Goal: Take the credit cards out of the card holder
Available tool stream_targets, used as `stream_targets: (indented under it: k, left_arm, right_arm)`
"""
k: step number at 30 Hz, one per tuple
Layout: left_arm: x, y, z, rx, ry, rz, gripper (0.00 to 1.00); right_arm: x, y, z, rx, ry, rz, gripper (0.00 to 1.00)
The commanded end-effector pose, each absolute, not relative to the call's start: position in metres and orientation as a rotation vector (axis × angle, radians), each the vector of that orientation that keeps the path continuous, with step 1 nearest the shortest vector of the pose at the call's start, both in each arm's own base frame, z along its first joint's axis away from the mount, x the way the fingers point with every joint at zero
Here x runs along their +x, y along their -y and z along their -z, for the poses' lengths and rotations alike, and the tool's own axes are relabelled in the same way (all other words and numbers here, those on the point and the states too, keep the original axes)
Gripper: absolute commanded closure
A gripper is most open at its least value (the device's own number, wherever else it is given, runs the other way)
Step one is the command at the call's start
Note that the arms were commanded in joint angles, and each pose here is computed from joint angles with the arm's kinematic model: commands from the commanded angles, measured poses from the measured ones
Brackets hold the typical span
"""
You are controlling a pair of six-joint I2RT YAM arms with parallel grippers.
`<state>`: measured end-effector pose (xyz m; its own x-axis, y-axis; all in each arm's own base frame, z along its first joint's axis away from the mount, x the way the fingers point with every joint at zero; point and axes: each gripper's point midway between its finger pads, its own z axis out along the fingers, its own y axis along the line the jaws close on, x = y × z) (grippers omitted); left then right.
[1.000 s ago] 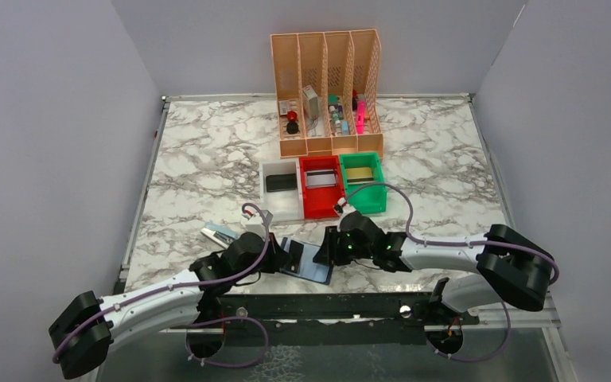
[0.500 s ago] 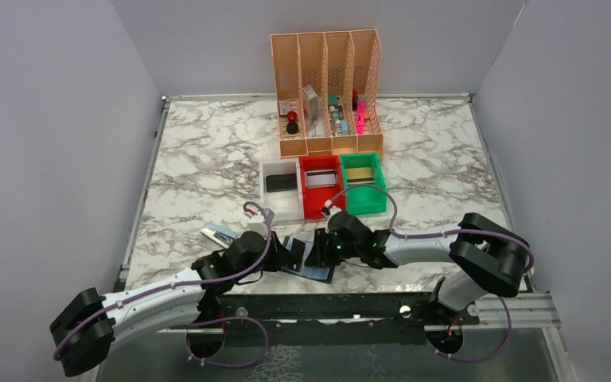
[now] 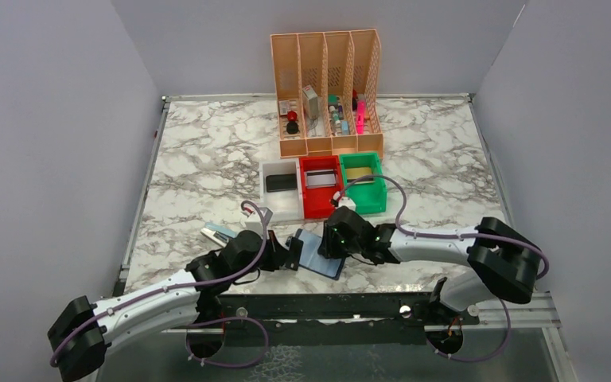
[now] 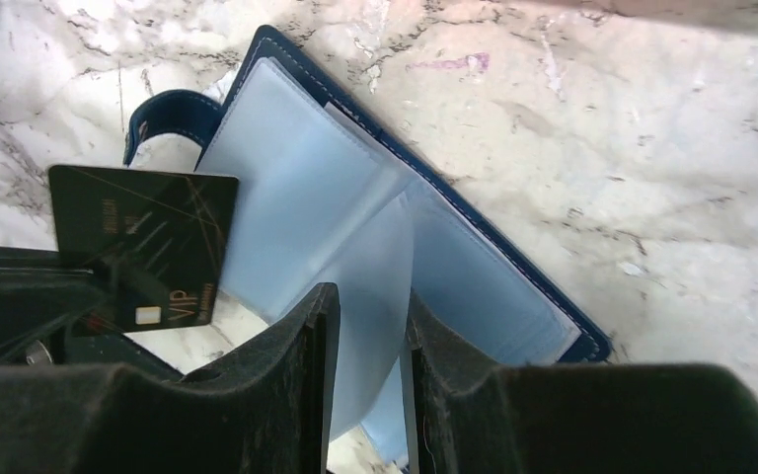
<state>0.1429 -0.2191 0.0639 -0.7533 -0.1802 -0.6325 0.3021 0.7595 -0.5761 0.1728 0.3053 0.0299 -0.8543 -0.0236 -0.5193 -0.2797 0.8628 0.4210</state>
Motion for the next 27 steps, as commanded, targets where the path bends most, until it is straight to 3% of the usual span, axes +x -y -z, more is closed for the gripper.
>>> stream_targets:
  k: [1, 9, 17, 27]
  left_arm:
    - [0.149, 0.224, -0.098, 0.115, -2.177, 0.925, 1.0]
    - [0.15, 0.239, -0.129, 0.141, -2.079, 1.044, 1.0]
    - [0.146, 0.252, -0.142, 0.162, -2.008, 1.171, 1.0]
    - [0.14, 0.259, -0.15, 0.169, -1.945, 1.42, 1.0]
  right_arm:
    - [0.177, -0.291, -0.047, -0.246, -2.461, -0.641, 0.67]
    - [0.168, -0.305, -0.098, -0.181, -2.282, -0.951, 0.56]
    - [0.159, -0.297, -0.111, -0.072, -2.146, -1.144, 0.47]
    - [0.149, -0.304, -0.119, -0.096, -2.094, -1.27, 0.46]
